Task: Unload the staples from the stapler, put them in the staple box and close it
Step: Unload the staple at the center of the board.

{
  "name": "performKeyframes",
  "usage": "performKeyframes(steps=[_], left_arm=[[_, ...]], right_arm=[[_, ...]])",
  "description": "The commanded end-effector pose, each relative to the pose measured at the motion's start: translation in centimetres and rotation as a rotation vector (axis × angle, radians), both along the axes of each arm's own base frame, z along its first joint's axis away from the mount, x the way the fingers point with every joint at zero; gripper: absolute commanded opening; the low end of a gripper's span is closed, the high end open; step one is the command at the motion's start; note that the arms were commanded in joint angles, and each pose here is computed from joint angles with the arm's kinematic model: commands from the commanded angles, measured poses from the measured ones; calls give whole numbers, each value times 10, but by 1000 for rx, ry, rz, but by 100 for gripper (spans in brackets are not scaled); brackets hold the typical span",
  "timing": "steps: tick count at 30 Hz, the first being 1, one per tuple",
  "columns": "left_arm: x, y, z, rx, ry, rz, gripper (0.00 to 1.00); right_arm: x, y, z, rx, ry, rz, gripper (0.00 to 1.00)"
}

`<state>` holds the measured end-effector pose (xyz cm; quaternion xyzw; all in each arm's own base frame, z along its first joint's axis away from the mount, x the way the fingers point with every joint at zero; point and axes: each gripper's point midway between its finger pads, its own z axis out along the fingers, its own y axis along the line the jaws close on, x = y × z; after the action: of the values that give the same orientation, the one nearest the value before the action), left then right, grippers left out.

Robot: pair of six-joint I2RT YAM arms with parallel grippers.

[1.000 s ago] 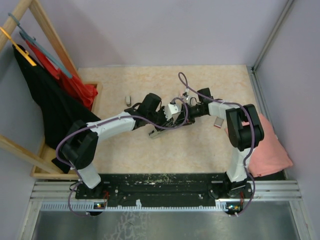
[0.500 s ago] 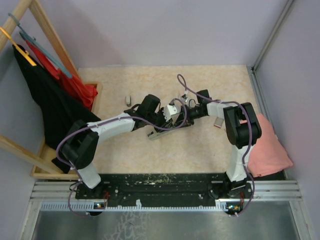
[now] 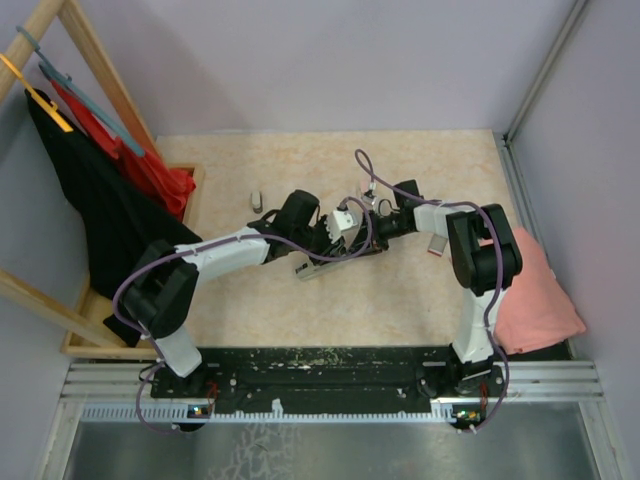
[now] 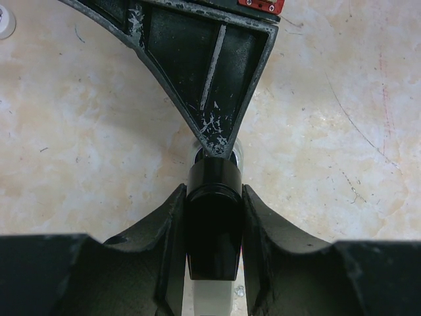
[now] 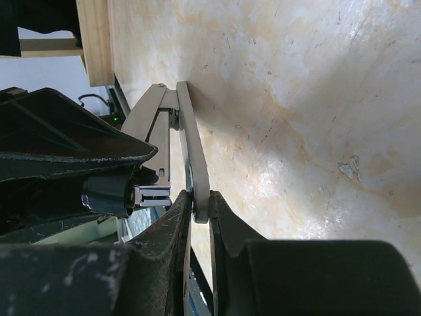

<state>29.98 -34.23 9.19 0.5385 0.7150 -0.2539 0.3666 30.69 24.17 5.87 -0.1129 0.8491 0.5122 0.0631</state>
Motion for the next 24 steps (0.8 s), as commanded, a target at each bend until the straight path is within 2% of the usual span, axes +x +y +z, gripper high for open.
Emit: performKeyframes(steps=[1, 17, 24], left_arm=[[5, -14, 30, -117, -36, -24, 0], [4, -12, 29, -133, -43, -19, 0], [5, -12, 26, -130, -42, -16, 0]], right_arm=[[19, -22, -39, -159, -81, -48, 11], [23, -34, -57, -248, -79, -69, 11], [23, -34, -57, -243, -67, -65, 13]])
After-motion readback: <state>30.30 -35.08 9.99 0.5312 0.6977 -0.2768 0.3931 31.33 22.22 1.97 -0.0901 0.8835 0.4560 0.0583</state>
